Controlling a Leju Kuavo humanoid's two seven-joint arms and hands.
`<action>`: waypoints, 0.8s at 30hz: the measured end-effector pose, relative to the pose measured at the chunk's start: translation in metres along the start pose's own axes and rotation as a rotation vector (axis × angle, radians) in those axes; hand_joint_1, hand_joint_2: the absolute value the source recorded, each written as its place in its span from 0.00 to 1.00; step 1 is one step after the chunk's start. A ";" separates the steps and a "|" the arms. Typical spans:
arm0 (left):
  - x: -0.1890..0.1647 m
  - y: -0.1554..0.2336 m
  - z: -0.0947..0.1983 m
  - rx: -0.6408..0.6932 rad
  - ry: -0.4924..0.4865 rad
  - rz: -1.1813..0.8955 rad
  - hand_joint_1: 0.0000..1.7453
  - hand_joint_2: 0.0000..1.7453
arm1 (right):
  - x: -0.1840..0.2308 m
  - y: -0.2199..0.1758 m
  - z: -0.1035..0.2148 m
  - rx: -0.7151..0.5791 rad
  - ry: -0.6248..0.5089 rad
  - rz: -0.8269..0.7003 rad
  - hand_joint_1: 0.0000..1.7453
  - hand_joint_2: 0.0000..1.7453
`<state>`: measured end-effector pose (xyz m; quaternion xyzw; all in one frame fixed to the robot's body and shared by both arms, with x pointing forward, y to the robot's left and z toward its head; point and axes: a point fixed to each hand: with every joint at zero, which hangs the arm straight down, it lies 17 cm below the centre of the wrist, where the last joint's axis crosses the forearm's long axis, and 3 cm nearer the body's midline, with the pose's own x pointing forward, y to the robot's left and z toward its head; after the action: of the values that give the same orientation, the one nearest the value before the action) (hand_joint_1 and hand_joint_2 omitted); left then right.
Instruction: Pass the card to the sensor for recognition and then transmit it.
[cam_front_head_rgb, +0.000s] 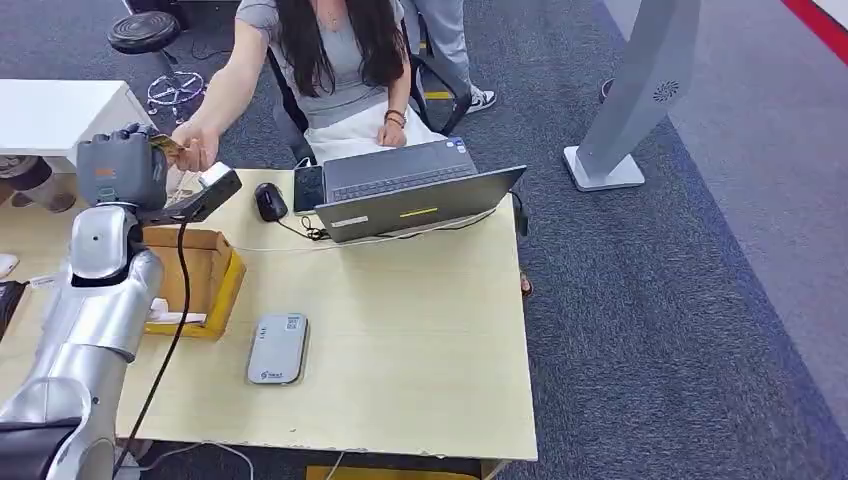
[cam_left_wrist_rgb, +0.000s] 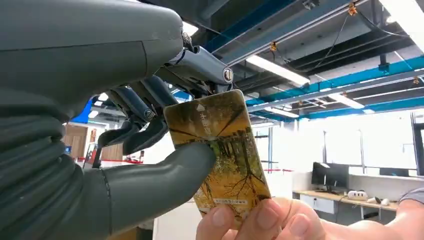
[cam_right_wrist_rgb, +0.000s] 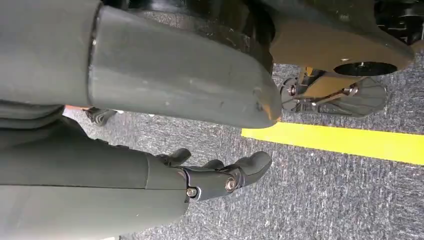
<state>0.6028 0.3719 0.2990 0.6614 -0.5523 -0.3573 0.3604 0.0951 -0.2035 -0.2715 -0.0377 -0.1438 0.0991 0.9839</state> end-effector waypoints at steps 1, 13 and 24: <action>0.000 0.000 0.000 -0.001 0.000 0.000 0.00 1.00 | 0.000 0.000 0.000 0.000 0.000 0.000 0.00 0.00; -0.007 -0.013 0.012 -0.019 0.022 0.012 0.00 1.00 | 0.000 0.000 0.000 -0.002 -0.003 0.006 0.00 0.00; 0.030 -0.010 0.071 0.042 -0.060 0.157 0.00 1.00 | -0.001 -0.003 0.000 -0.014 0.001 -0.014 0.00 0.00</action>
<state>0.5493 0.3381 0.2538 0.6124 -0.6203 -0.3362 0.3566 0.0945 -0.2063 -0.2718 -0.0438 -0.1445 0.0911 0.9843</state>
